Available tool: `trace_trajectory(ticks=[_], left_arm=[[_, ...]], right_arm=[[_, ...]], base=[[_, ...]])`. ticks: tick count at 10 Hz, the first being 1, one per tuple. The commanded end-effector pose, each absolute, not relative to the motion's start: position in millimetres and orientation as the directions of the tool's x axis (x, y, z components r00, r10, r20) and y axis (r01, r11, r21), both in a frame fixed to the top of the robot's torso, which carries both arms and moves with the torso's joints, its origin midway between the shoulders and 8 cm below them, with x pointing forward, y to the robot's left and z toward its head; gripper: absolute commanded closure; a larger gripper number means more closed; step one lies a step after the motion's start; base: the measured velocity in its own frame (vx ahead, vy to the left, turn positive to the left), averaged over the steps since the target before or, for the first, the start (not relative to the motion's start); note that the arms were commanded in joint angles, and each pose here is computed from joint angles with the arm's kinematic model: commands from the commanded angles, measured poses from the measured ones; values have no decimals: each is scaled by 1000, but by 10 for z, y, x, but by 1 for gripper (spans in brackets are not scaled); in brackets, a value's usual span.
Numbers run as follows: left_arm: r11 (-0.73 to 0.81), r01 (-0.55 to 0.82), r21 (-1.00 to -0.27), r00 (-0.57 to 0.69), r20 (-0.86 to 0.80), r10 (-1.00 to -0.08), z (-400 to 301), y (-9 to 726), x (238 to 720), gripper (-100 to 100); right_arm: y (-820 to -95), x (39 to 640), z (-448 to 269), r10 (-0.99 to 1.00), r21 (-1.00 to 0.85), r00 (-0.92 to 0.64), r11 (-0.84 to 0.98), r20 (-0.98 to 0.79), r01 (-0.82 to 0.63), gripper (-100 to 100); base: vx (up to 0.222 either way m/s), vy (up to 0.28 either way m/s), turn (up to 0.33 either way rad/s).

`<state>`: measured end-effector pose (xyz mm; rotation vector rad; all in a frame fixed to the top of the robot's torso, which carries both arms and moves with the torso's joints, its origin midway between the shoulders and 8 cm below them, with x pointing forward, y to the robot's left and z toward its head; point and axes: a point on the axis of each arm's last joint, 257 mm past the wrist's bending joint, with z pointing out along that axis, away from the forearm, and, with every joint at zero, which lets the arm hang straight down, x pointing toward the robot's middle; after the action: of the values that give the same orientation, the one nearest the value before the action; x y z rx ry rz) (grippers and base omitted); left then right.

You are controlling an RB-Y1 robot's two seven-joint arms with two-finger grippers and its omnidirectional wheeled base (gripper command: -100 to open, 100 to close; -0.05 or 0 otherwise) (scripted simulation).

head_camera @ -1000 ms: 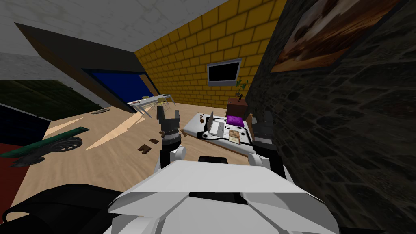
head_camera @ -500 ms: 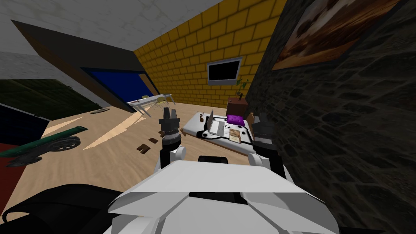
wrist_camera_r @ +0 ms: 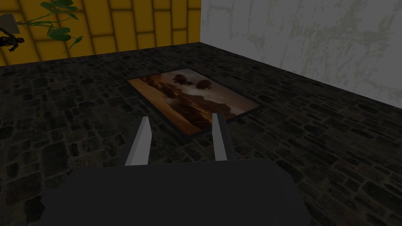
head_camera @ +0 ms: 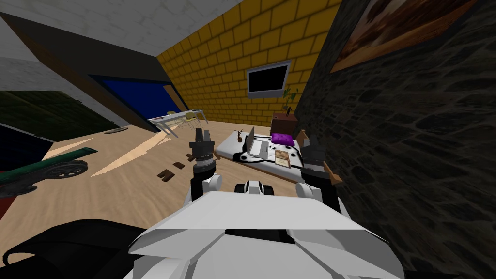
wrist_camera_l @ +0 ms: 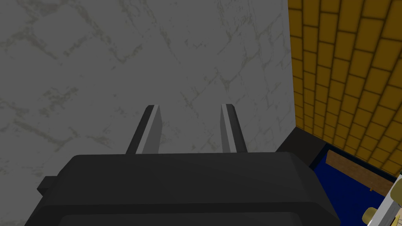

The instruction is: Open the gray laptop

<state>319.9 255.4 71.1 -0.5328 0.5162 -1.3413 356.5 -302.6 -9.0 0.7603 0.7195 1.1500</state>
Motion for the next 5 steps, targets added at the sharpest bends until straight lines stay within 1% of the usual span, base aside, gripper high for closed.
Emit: trace_trajectory(ticks=[1, 3, 5], left_arm=[[147, 761, -631, 154, -44, -987, 709, 2555, 3200, 0], [147, 761, -631, 154, -44, -987, 708, 2555, 3201, 0], [147, 761, -631, 154, -44, -987, 708, 2554, 3201, 0]], right_arm=[[-2937, 3664, -239, 960, 837, 214, 266, -183, -477, -100], [-2861, 3786, -473, 950, 853, 180, 310, -257, -420, -100], [-2807, 3922, -799, 937, 873, 142, 349, -320, -342, -100]], base=[[-5, 38, -6], [-10, 72, -7], [-14, 103, -9]])
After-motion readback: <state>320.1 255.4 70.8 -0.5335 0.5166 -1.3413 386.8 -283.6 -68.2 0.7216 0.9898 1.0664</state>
